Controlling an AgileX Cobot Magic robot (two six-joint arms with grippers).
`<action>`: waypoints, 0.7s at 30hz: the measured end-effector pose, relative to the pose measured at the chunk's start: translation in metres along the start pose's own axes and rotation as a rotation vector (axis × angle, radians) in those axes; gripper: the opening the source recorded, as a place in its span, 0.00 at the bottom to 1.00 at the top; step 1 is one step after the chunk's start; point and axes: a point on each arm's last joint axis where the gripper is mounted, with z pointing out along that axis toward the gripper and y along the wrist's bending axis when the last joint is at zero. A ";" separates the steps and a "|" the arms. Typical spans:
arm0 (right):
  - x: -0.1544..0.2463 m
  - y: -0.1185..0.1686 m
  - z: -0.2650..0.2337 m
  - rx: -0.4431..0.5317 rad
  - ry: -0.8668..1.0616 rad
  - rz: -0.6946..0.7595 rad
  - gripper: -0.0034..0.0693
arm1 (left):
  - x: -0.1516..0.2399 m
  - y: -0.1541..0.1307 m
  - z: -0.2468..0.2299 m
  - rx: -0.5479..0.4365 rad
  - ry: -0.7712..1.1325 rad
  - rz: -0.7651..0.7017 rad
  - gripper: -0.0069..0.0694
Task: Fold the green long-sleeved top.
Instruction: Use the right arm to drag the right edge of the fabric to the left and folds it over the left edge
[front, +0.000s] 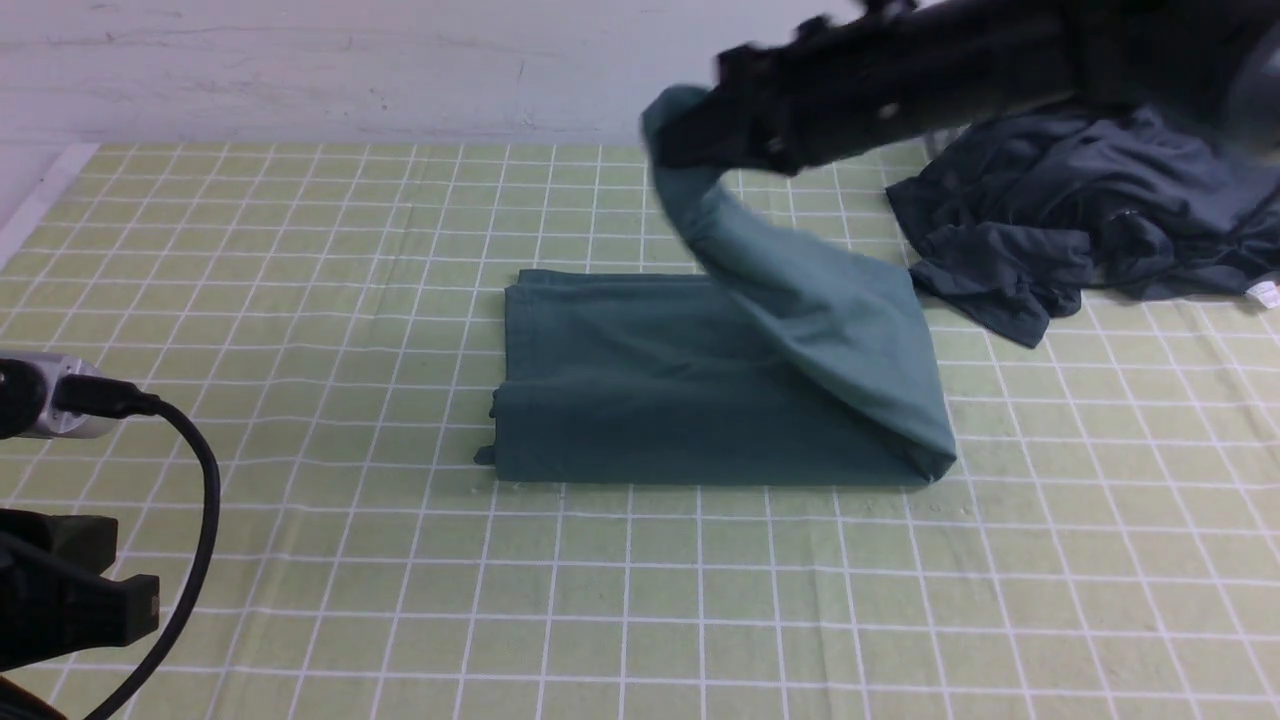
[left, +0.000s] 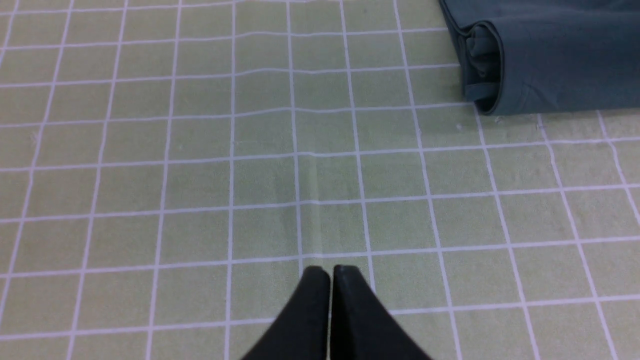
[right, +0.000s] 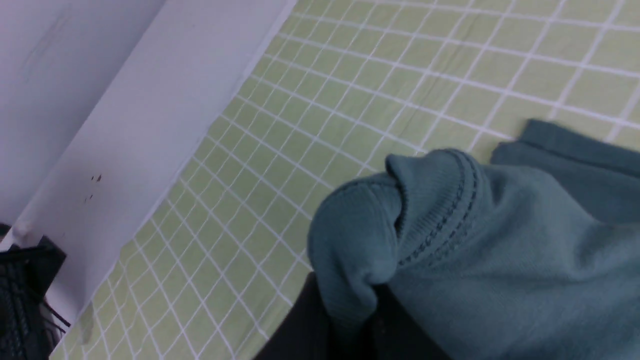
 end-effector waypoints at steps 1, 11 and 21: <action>0.008 0.000 0.020 0.004 0.004 -0.013 0.10 | 0.000 0.000 0.000 0.000 0.000 0.000 0.08; 0.032 -0.015 0.072 0.054 -0.042 0.024 0.36 | 0.000 0.000 0.000 0.000 0.000 0.000 0.08; 0.081 -0.021 0.123 0.051 0.102 0.000 0.24 | 0.000 0.000 0.000 0.000 0.000 0.000 0.08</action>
